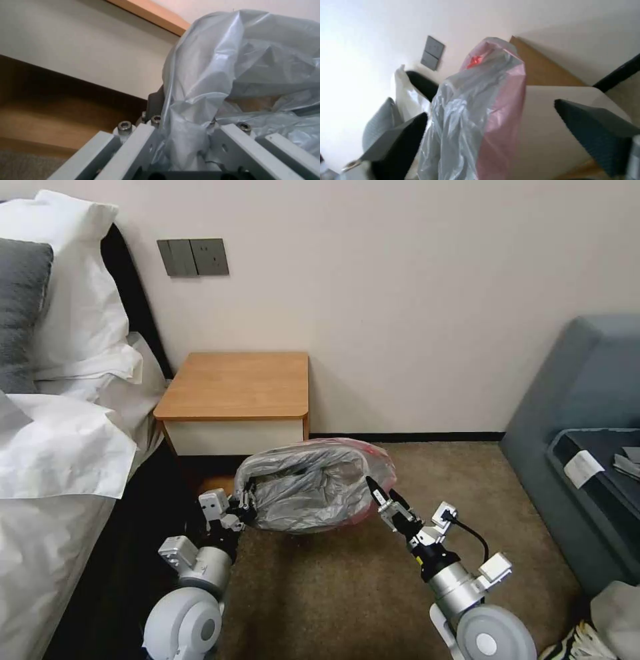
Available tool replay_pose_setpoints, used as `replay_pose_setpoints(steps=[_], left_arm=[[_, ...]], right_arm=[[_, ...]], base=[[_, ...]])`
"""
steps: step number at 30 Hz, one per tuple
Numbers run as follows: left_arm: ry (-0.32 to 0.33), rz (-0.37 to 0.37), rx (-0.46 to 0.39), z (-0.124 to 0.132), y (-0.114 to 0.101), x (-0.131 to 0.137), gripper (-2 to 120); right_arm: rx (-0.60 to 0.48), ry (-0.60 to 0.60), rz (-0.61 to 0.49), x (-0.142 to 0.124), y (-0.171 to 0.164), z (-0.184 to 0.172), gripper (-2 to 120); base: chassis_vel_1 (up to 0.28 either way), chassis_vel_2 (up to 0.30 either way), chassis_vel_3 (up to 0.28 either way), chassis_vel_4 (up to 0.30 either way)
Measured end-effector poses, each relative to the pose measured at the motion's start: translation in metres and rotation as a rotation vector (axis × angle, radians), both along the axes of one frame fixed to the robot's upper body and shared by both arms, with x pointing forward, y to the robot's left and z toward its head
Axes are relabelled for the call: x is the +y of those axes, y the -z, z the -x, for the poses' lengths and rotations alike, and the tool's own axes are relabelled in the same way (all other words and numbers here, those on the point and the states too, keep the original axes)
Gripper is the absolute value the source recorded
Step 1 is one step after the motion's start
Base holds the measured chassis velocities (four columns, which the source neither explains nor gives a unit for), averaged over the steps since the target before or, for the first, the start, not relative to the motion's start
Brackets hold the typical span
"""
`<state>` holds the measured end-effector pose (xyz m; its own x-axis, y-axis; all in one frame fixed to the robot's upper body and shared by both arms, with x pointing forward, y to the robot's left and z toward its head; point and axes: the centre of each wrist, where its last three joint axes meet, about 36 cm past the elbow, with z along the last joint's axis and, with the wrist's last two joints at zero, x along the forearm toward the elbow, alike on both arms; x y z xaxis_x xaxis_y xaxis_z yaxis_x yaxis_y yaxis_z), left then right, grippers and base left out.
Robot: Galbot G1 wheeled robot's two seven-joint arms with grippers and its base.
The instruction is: Pick up the garbage bag from the table and place it over the trash can.
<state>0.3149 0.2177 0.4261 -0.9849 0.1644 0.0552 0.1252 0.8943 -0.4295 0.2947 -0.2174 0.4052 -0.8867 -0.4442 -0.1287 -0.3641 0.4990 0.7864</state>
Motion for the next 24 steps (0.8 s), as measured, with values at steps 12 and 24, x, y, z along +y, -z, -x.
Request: replay_pose_setpoints(steps=[12, 24], left_arm=[[-0.001, 0.018, 0.006, 0.000, -0.001, 0.000, 3], [-0.006, 0.029, 0.013, -0.002, -0.002, -0.001, 3]], right_arm=[[-0.030, 0.012, -0.103, 0.002, 0.016, -0.002, 52], [-0.049, 0.014, -0.133, 0.009, 0.017, 0.000, 11]], base=[[0.000, 0.000, 0.000, 0.000], [0.000, 0.000, 0.000, 0.000]])
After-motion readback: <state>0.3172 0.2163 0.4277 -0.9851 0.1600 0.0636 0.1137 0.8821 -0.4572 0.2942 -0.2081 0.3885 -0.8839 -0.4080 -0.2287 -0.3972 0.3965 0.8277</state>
